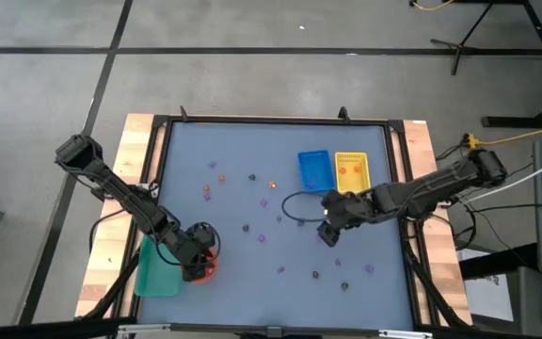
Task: Sort Halloween decoration
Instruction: Put the violet spider toy into the blue box
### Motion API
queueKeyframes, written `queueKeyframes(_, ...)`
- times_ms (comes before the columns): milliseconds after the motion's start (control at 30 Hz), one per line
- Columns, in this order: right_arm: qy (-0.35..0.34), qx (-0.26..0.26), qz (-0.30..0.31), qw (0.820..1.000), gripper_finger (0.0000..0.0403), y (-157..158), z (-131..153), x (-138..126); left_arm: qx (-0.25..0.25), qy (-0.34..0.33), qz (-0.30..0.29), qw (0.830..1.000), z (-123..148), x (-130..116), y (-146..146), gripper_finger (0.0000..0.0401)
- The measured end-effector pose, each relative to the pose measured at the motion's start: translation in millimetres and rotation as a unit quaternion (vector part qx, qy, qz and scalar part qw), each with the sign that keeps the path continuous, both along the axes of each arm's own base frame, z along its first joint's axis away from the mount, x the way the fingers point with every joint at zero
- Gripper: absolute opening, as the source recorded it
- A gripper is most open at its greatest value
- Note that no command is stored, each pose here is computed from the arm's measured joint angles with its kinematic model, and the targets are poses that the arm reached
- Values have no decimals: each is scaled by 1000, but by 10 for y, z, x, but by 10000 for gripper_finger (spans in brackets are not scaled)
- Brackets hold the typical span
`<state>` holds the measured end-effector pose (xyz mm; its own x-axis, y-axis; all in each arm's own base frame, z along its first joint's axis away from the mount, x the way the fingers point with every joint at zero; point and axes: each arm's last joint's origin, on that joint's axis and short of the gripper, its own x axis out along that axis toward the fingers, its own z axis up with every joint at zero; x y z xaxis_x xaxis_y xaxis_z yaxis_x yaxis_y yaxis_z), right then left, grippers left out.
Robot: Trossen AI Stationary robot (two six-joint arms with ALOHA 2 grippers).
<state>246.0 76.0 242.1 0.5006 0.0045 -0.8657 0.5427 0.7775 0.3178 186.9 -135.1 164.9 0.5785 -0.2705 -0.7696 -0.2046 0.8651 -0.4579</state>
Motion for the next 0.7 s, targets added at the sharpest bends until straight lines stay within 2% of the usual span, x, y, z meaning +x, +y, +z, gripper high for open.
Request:
queueKeyframes(133,23,7,-24,999,282,95,-127,44,0,0,0,1000,-1,0,1,150)
queueKeyframes(500,110,-25,-81,990,282,232,-665,214,0,1,0,1000,-1,-1,1,150)
queueKeyframes(700,141,-31,-83,986,282,262,-890,278,0,1,0,1000,-1,-1,1,150)
